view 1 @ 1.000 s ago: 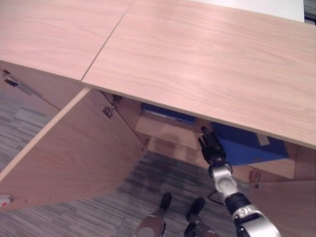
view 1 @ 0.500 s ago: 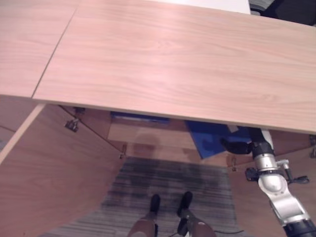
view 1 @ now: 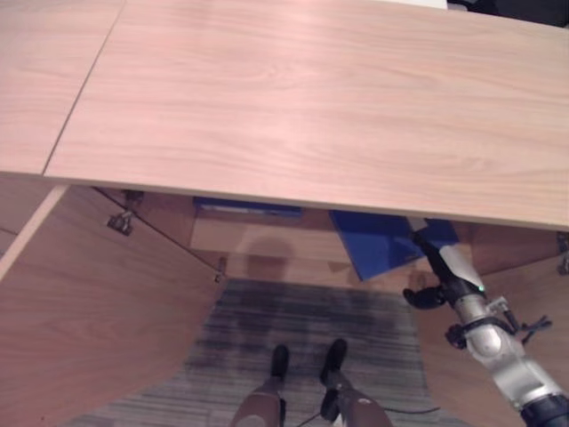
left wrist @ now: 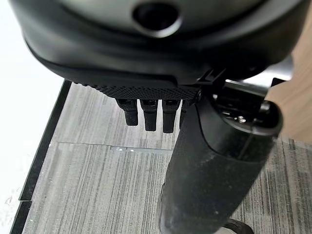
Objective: Put the empty folder in the office cabinet
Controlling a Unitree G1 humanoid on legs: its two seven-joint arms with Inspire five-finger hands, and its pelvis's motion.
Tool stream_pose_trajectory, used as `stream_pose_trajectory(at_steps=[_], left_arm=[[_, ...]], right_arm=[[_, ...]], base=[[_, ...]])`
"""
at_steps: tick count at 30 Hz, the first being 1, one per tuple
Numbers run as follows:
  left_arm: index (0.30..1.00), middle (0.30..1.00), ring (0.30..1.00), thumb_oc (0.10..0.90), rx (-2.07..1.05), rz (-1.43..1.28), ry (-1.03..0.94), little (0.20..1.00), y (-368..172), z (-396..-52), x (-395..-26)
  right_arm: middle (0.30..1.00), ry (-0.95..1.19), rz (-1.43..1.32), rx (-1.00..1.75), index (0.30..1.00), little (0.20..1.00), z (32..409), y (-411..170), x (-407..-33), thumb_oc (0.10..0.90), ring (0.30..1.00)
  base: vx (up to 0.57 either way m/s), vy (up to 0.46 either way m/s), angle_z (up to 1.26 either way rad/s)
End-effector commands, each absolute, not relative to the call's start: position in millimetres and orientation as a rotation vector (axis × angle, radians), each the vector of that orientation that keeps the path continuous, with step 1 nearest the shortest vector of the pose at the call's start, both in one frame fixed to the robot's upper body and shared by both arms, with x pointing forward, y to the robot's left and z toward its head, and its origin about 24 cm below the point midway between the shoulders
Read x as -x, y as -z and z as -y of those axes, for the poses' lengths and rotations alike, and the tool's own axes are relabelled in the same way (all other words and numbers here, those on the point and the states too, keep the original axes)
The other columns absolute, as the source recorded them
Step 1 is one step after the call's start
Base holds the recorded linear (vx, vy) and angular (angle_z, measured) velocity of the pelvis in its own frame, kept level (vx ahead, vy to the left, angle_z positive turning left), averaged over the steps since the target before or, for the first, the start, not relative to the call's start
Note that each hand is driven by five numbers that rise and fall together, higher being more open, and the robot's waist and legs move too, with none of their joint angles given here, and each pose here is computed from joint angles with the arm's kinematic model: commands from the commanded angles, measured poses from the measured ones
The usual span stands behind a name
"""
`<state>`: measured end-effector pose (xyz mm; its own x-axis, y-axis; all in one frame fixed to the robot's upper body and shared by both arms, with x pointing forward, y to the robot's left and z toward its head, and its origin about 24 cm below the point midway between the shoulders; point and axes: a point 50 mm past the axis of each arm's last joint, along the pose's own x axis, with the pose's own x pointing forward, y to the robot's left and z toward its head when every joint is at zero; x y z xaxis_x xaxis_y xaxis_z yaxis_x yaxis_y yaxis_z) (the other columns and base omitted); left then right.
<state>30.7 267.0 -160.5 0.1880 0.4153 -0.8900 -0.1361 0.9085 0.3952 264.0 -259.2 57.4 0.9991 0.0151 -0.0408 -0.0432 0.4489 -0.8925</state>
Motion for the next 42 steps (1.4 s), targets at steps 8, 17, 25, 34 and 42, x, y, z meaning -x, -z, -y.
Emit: stream_pose_trajectory(at_steps=[8, 17, 25, 34, 42], left_arm=[[0.900, 0.900, 0.900, 0.800, -0.394, -1.381, -0.465, 0.900, 149.2, -301.9, -10.4], [0.900, 0.900, 0.900, 0.800, -0.394, -1.275, -0.463, 0.900, 146.2, -302.2, -40.2], [0.900, 0.900, 0.900, 0.800, -0.374, -1.188, -0.438, 0.900, 144.8, -295.2, -62.7], [0.900, 0.900, 0.900, 0.800, -0.353, -1.129, -0.444, 0.900, 142.5, -291.5, -78.0], [0.900, 0.900, 0.900, 0.800, -0.377, -1.140, -0.431, 0.900, 139.9, -300.1, -74.1]], right_arm=[[0.900, 0.089, 0.230, 1.295, 0.900, 0.900, 256.0, -128.3, -317.8, 0.800, 0.900], [0.900, 0.159, 0.389, 1.409, 0.900, 0.900, 240.7, -175.3, -342.2, 0.800, 0.900], [0.900, 0.215, 0.436, 1.638, 0.900, 0.900, 239.0, -201.6, -357.3, 0.800, 0.900], [0.900, 0.348, 0.551, 1.751, 0.900, 0.900, 229.5, -249.8, -370.4, 0.800, 0.900], [0.900, 0.252, 0.447, 1.783, 0.900, 0.900, 226.9, -251.9, -383.1, 0.800, 0.900]], base=[[-0.05, -0.002, -0.01], [-0.07, -0.014, 0.04], [-0.07, -0.004, 0.01], [-0.03, 0.005, -0.03], [0.03, -0.014, 0.01]])
